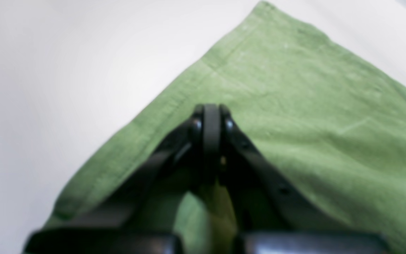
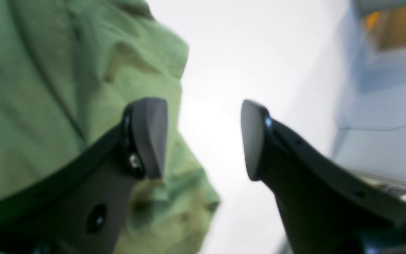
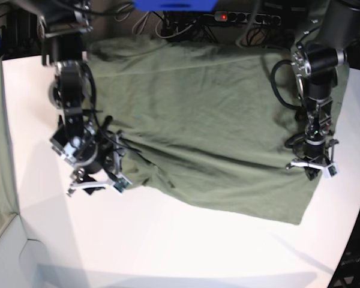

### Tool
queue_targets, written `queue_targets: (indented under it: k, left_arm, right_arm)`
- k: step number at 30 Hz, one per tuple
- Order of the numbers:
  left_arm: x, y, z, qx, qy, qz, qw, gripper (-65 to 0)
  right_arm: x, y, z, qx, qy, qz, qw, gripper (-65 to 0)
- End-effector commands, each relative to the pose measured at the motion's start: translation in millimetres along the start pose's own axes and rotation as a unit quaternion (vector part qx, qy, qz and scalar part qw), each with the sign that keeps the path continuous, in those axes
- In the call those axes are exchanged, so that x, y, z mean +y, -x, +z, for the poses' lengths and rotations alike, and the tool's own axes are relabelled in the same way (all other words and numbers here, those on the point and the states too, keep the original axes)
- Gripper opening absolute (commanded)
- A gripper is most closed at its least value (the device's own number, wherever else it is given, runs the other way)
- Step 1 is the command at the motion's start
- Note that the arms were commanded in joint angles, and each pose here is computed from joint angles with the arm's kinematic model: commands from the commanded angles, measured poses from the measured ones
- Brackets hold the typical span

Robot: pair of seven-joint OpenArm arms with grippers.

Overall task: Layout the t-shirt on the table in an organized manner, then fold the t-shirt properly
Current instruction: 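Release the right gripper and move it along the shirt's side edge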

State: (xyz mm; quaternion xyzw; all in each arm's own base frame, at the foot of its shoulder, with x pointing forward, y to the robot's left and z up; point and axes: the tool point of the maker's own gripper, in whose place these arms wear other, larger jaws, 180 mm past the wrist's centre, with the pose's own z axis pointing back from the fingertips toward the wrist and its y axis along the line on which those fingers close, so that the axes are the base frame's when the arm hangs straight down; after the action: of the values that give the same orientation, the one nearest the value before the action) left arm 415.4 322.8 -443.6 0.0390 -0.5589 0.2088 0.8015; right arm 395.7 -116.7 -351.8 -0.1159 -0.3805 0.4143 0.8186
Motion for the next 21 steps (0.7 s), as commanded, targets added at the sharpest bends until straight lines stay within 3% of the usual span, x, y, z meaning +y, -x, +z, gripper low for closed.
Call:
queue_targets:
  k: [1,4,10,15,21]
  left_arm:
    - [14,42,9,0.089,-0.022,-0.014,0.996,-65.0]
    - [14,42,9,0.089,-0.022,-0.014,0.996,-65.0]
    - [14,42,9,0.089,-0.022,-0.014,0.996,-65.0]
    - [14,42,9,0.089,-0.023,-0.014,0.996,-65.0]
    - [14,42,9,0.089,-0.023,-0.014,0.996,-65.0]
  right_arm:
    - [-13,-22,-4,-0.029,0.009,-0.012,0.9995,-34.4]
    - [-2,-26,-29,-0.014,-0.027,-0.033,0.999,-38.7]
    - [4,-24,-62,0.019,-0.076,-0.048,0.9957,-39.1]
    - [-2,-26,-71,-0.005,-0.084,-0.055,0.9949,-39.1]
    - [0,-15,-86,0.003,-0.112,-0.07,0.9912,-39.1]
